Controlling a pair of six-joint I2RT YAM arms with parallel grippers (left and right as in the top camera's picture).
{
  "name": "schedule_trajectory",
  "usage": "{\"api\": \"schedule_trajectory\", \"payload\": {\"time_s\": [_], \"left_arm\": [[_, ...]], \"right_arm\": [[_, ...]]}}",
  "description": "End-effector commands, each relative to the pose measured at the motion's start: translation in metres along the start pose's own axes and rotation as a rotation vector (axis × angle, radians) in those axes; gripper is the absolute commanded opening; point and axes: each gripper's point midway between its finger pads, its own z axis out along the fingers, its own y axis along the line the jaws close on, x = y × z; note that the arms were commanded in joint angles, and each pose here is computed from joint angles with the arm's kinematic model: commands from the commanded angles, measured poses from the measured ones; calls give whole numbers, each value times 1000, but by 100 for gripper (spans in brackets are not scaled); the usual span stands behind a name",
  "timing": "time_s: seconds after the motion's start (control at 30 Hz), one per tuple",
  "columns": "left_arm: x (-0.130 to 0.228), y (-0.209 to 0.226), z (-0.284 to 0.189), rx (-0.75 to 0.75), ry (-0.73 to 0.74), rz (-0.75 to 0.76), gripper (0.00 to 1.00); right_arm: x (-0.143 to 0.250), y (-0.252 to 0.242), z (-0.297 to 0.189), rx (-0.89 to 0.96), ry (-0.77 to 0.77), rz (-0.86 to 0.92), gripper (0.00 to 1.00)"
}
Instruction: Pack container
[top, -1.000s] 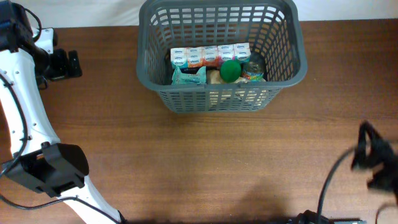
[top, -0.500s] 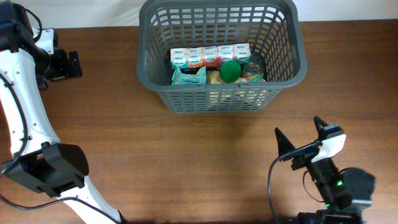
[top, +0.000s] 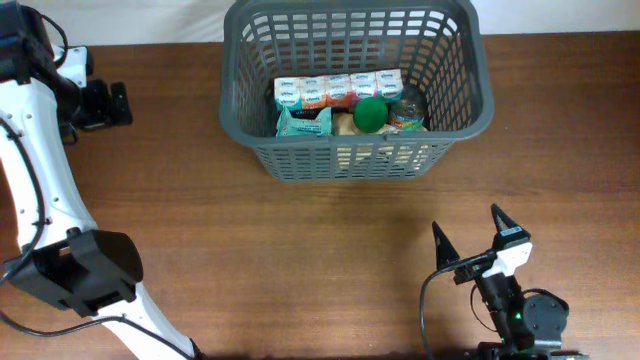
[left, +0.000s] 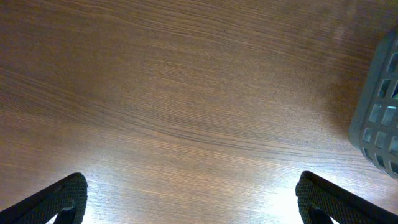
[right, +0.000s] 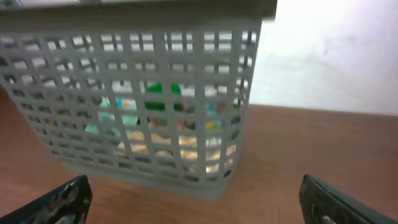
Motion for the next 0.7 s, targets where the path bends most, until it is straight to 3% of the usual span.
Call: {"api": "schedule_trajectory", "payload": {"time_s": [0.0, 0.5, 0.67], "left_arm": [[1, 1, 0, 6, 2, -15, 99], [1, 0, 0, 9, 2, -14, 99], [10, -19, -35, 13, -62, 26, 99]], "right_arm": [[10, 1, 0, -1, 25, 17, 99], [10, 1, 0, -1, 26, 17, 99], [10, 1, 0, -1, 26, 17, 99]]}}
